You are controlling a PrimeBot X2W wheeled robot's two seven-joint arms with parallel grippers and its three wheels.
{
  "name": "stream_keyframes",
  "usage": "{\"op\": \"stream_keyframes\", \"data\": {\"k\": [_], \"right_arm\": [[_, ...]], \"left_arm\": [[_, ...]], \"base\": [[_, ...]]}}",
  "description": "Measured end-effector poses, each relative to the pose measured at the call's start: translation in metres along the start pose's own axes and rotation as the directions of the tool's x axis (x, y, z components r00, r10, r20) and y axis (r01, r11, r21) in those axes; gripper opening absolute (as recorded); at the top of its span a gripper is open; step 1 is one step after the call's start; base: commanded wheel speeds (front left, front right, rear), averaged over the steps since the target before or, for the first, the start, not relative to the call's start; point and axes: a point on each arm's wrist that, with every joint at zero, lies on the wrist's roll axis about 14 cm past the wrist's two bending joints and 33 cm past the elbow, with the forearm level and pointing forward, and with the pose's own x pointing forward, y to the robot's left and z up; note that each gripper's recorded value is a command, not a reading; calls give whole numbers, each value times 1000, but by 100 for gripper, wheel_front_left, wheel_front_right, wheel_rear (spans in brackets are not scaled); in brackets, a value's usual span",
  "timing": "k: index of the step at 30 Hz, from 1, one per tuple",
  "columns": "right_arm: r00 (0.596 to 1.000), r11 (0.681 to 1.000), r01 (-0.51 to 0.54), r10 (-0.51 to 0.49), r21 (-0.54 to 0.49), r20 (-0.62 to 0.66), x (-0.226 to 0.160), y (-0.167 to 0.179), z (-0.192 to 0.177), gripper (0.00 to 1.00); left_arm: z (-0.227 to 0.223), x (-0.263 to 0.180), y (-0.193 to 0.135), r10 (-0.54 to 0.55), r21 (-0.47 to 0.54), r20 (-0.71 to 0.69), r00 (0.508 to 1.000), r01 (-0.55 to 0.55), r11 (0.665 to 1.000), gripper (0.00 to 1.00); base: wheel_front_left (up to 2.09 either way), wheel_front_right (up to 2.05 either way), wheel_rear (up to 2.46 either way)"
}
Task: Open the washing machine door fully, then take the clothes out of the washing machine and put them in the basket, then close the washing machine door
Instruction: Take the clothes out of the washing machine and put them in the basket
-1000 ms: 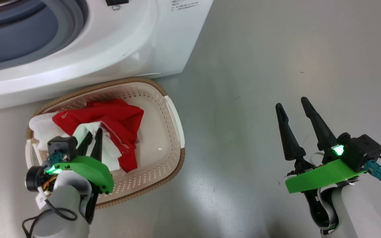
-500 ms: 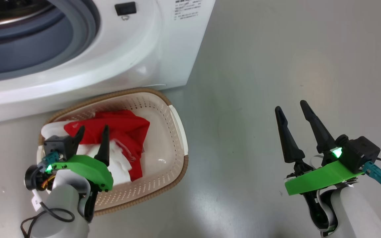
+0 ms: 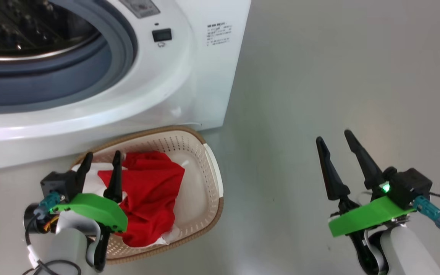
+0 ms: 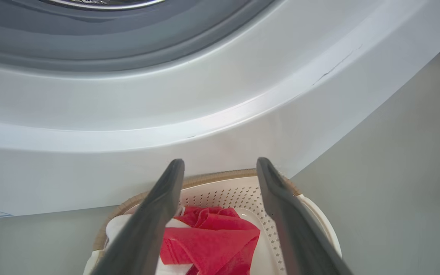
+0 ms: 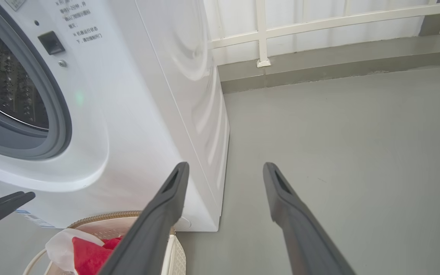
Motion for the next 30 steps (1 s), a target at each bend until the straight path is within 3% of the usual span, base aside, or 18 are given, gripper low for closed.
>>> {"op": "stream_keyframes", "data": {"k": [14, 30], "right_arm": [[999, 1000, -19, 19, -3, 46, -31, 11, 21, 100], [996, 1000, -26, 28, -15, 91, -64, 14, 36, 100]], "left_arm": [[54, -46, 5, 27, -3, 173, 985, -27, 1000, 100], [103, -106, 4, 26, 34, 359, 933, -42, 999, 100]], "base": [[0, 0, 0], [0, 0, 0]]}}
